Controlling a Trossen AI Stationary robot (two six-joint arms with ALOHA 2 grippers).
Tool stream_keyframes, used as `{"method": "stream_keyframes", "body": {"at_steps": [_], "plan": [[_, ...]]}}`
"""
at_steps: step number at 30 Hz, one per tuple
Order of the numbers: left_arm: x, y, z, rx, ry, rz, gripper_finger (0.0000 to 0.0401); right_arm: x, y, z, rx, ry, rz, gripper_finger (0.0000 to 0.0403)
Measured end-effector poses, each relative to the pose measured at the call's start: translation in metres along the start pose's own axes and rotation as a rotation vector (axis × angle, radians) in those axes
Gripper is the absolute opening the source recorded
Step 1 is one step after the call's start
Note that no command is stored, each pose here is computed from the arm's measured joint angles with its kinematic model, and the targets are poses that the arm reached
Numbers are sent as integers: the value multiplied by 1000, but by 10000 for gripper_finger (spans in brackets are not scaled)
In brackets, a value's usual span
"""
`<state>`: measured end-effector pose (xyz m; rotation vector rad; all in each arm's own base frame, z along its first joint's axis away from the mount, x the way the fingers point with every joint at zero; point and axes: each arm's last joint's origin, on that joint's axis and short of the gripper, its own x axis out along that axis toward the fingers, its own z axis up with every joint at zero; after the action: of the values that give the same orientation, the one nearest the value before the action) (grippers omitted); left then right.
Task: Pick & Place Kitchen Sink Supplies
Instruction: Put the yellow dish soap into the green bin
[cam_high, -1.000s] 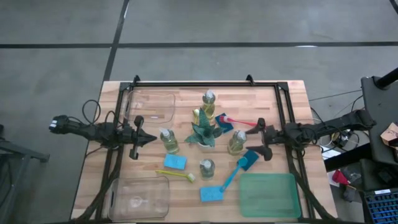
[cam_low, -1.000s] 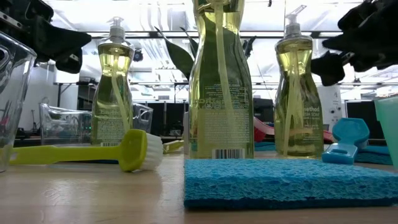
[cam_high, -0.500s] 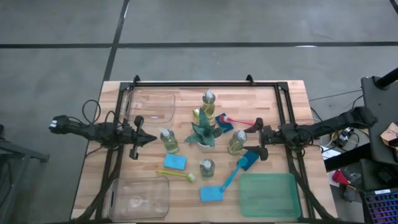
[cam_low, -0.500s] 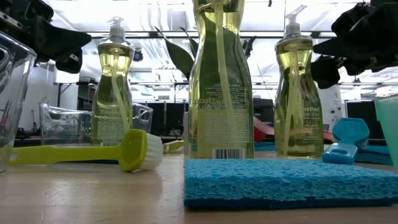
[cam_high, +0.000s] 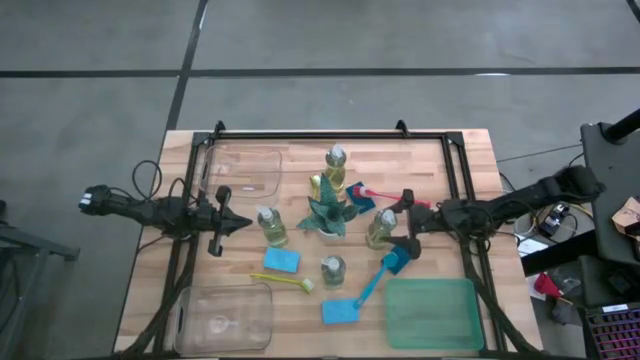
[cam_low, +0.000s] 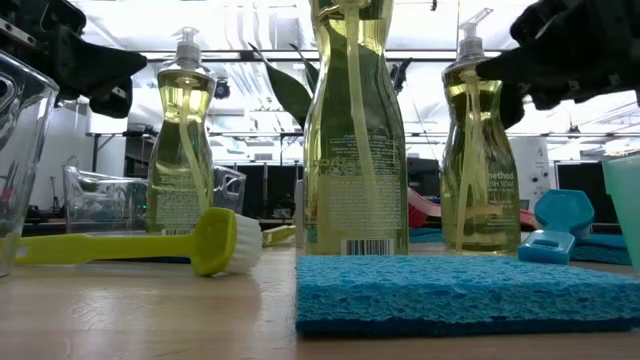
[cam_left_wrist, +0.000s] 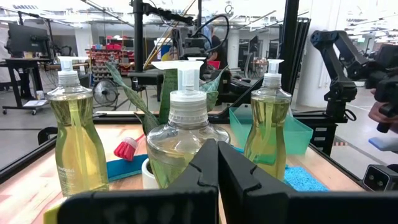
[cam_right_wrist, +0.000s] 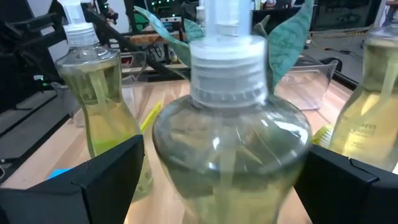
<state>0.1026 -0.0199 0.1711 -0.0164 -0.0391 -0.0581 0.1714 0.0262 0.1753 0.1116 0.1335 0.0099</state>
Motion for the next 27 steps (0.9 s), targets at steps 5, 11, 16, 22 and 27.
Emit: {"method": "stream_keyframes", "body": {"at_steps": [5,11,16,22,27], "plan": [[0,0,0,0,0,0,0,6,1,-1,-4,29,-4,368],[0,0,0,0,0,0,0,6,1,-1,-13,30,-4,368],[0,0,0,0,0,0,0,3,1,4,-21,-3,-8,365],[0,0,0,0,0,0,0,2,0,5,-22,-6,-21,318],[0,0,0,0,0,0,0,2,0,4,-22,-2,-21,270]]}}
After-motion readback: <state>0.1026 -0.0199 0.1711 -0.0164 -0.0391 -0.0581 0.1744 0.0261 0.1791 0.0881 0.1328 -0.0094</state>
